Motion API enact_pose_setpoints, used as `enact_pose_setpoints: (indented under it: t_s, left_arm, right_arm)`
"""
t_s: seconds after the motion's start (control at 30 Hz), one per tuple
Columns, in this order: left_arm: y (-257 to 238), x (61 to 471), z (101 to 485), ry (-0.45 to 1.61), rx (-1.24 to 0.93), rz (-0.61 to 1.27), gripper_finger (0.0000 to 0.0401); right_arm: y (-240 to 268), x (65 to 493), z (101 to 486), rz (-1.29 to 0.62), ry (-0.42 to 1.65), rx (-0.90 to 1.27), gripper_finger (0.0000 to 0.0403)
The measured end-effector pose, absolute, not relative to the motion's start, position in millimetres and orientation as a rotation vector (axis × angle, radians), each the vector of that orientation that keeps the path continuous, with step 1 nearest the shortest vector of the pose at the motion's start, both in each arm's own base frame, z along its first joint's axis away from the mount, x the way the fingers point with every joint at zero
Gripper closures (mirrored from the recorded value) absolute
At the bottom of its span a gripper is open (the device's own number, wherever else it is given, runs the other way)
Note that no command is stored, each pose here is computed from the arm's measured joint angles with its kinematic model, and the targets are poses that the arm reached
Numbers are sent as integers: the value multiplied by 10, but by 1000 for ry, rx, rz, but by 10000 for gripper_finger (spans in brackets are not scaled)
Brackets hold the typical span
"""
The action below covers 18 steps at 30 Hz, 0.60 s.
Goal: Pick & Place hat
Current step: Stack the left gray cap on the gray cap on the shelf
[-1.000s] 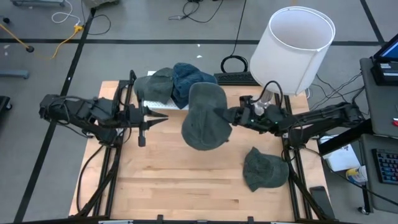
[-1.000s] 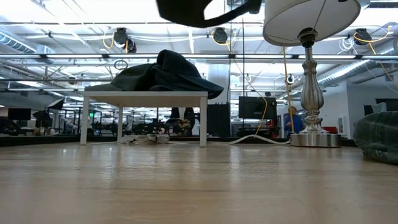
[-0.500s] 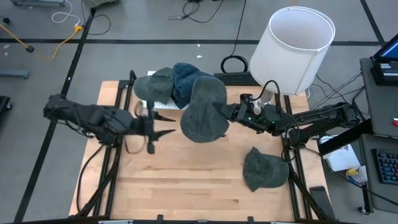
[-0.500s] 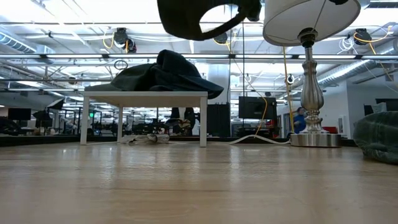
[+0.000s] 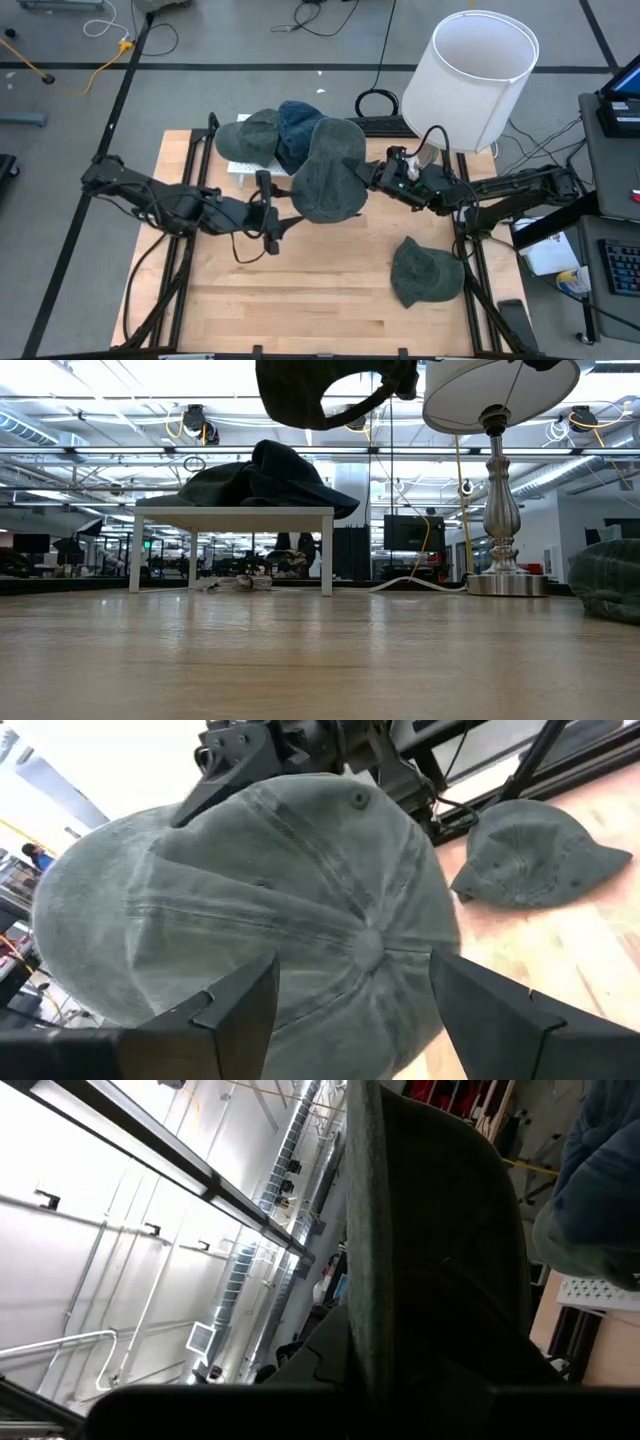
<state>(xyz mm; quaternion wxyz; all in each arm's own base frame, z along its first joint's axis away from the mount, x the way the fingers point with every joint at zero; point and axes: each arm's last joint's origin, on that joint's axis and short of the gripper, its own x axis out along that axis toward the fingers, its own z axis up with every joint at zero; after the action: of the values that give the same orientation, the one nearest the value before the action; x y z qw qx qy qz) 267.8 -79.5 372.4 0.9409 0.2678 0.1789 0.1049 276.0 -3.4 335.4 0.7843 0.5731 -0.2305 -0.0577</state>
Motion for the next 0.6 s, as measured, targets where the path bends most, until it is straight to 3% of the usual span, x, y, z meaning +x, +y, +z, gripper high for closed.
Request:
enact_pose_setpoints:
  t_s: [0.6]
  left_arm:
    - [-818, 2970, 3576, 372, 667, 313, 171]
  right_arm:
    - [-49, 2762, 3353, -97, -491, 1283, 394]
